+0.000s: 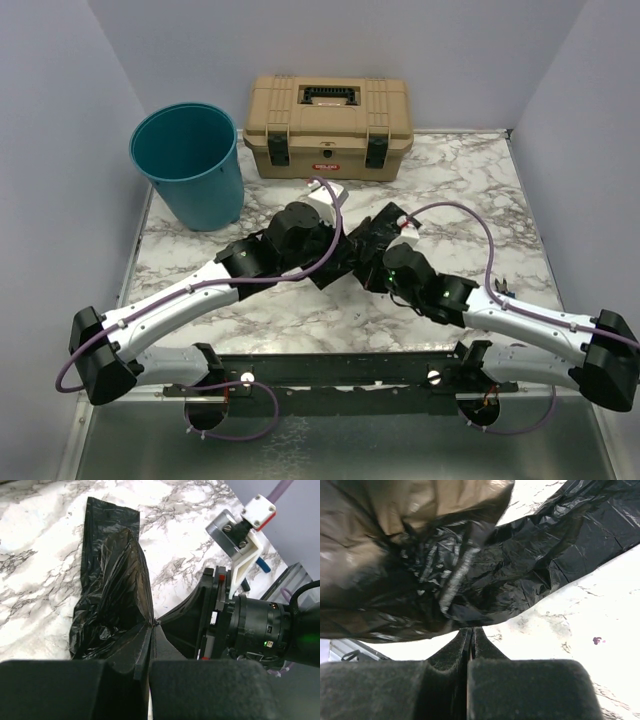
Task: Put the trash bags into the trash bin
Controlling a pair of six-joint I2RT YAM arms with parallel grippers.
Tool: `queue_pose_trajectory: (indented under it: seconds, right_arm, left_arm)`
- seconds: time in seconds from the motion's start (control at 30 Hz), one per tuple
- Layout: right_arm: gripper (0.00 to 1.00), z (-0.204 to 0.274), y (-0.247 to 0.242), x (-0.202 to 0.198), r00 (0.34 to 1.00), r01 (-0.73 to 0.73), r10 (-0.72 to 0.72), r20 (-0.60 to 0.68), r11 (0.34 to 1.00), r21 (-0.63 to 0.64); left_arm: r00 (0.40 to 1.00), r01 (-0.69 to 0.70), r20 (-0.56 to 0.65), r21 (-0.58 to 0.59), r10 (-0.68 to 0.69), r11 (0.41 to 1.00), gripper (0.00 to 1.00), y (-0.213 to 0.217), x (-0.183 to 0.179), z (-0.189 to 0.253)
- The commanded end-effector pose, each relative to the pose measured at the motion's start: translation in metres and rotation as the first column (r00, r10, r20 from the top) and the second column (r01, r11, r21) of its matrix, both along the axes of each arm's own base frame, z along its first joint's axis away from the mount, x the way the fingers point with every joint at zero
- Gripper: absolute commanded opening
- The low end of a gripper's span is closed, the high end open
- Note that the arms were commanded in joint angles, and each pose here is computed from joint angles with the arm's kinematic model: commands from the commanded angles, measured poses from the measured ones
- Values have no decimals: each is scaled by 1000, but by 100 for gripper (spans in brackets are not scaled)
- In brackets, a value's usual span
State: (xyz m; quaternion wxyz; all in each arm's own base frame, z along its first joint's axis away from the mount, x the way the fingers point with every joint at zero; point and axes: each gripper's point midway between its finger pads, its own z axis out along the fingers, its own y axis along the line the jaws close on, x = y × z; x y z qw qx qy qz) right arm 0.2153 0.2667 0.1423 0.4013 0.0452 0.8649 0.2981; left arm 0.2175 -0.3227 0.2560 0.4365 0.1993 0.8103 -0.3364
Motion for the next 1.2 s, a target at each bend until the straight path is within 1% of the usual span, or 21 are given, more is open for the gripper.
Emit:
queue_pose_trajectory:
  seconds: [0.0, 0.13, 0.3, 0.37, 0.47, 0.5, 0.57, 0.67, 0.77, 0.87, 0.97, 1.07, 1.17]
  right_arm:
    - [1, -1, -23, 4, 996, 72, -71, 48, 997, -14]
    - [1, -10, -43, -4, 994, 107, -106, 27, 994, -33]
    - [2, 11, -43, -13, 995, 89, -91, 36, 994, 71]
    - [9, 24, -42, -15, 995, 77, -83, 47, 991, 106]
    - [16, 45, -43, -18, 995, 62, -72, 67, 988, 145]
    - [22, 55, -42, -19, 995, 53, -67, 77, 985, 163]
    - [35, 69, -42, -21, 994, 44, -62, 87, 981, 187]
    - [50, 81, -50, -20, 991, 103, -118, 60, 971, 215]
    - [60, 83, -61, -20, 982, 180, -188, 12, 956, 231]
    - [63, 68, -79, -23, 956, 292, -283, -74, 936, 198]
    - [64, 37, -101, -32, 914, 391, -373, -160, 915, 98]
    - [64, 16, -111, -44, 884, 426, -405, -235, 903, 45]
    - [64, 2, -113, -56, 868, 425, -396, -298, 904, 35]
  left_arm:
    - [997, -64, 40, -12, 64, 998, 0, 17, 7, 21]
    - [993, -107, 57, -7, 107, 994, 0, 30, 14, 27]
    - [994, -99, 35, -19, 100, 995, 0, 30, 16, 28]
    - [996, -87, 23, -18, 88, 996, 0, 27, 15, 25]
    - [996, -90, 0, -14, 90, 996, 0, 27, 14, 18]
    - [996, -85, -17, -22, 85, 996, 0, 26, 13, 16]
    - [999, -1, -54, -36, -1, 999, 0, 13, 3, 9]
    - [982, 160, -90, -85, -168, 983, 0, -10, -20, -6]
    - [969, 222, -102, -63, -227, 973, 0, -17, -32, -32]
    - [958, 270, -94, -7, -269, 963, 0, -22, -41, -61]
    - [938, 334, -109, 26, -330, 942, 0, -35, -55, -88]
    - [902, 419, -138, 55, -409, 906, 0, -52, -81, -110]
    - [875, 468, -183, 80, -448, 880, 0, -61, -103, -131]
